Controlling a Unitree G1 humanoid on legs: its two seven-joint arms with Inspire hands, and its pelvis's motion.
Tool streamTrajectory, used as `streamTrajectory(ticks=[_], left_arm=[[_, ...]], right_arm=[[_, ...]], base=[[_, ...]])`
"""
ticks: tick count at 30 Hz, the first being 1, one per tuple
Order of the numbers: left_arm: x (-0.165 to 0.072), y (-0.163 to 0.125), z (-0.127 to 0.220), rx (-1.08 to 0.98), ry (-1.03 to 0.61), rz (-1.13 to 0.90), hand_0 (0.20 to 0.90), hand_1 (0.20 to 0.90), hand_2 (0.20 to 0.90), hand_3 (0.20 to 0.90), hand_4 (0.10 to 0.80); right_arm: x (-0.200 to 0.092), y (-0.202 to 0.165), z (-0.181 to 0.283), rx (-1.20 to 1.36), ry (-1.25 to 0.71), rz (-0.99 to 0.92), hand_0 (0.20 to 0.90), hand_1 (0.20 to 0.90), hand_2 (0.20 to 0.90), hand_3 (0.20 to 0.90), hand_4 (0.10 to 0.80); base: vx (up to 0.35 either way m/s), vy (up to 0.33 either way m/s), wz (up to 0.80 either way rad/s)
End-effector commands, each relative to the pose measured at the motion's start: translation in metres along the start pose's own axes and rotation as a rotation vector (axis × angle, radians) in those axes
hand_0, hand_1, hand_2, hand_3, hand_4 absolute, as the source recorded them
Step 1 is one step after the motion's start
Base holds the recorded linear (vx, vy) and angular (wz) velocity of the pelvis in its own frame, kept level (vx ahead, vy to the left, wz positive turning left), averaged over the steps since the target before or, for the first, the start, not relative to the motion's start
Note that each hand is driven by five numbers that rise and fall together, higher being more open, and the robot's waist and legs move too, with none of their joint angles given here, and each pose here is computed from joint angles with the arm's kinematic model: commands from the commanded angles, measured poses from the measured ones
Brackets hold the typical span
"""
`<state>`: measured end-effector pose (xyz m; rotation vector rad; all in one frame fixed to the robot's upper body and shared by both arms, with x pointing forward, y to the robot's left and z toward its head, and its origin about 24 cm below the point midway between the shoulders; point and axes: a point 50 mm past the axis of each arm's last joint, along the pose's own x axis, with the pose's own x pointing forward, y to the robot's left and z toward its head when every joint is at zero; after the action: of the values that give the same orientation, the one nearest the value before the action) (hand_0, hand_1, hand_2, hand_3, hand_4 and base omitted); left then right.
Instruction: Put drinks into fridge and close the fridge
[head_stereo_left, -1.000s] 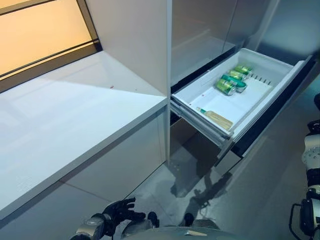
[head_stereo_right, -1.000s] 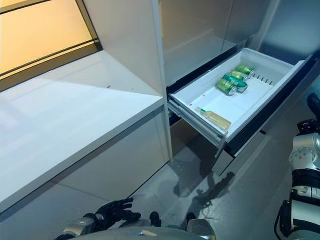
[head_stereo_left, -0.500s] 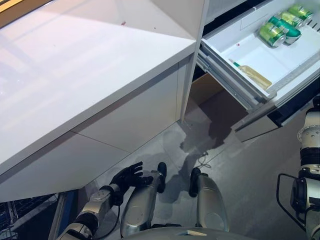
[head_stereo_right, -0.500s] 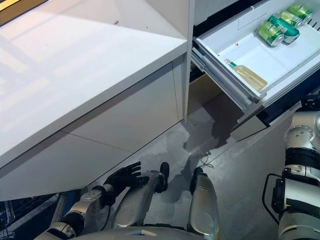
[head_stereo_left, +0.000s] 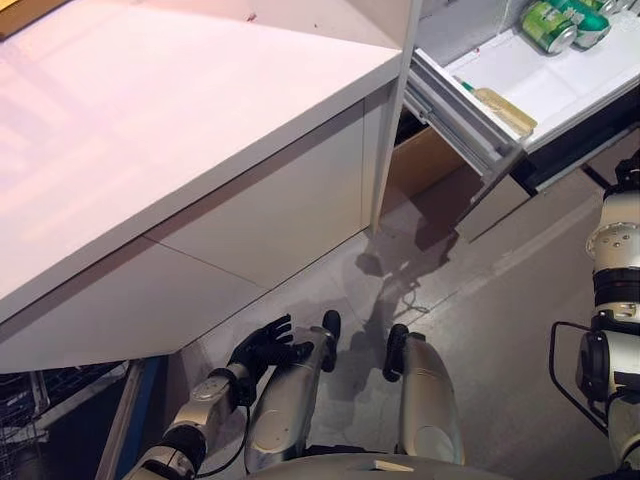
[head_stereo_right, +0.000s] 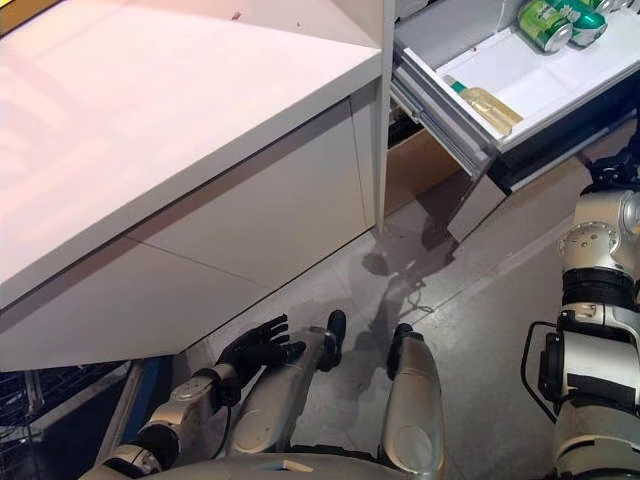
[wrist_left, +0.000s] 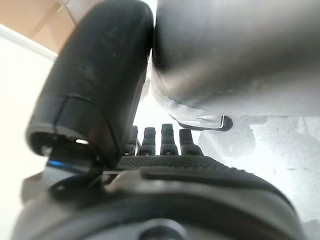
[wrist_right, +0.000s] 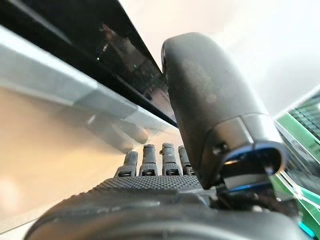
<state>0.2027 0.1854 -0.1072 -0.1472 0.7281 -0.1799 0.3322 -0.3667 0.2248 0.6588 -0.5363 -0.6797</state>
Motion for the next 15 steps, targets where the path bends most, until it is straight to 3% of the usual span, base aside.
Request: streamTrajectory(ticks=[1,15], left_arm=[[-0.026,0.026,-0.038,0.033,0.124,0.075,0.900,0.900,0.900,0.900,0.800],[-0.037,0.029,-0.054,0.073,0.183,0.038,0.900,0.900,0.900,0.900,0.800]], right_arm=[[-0.011,0.092,-0.005,-0.074,0.054,0.458,0.900,0.900,0.900,0.900,0.800],[0.004,0.071,0.003,-0.155,0.020,0.321,0.900,0.900,0.900,0.900,0.800]], base=[[0.118,0.016,0.07],[0.104,-0.001,0.24]])
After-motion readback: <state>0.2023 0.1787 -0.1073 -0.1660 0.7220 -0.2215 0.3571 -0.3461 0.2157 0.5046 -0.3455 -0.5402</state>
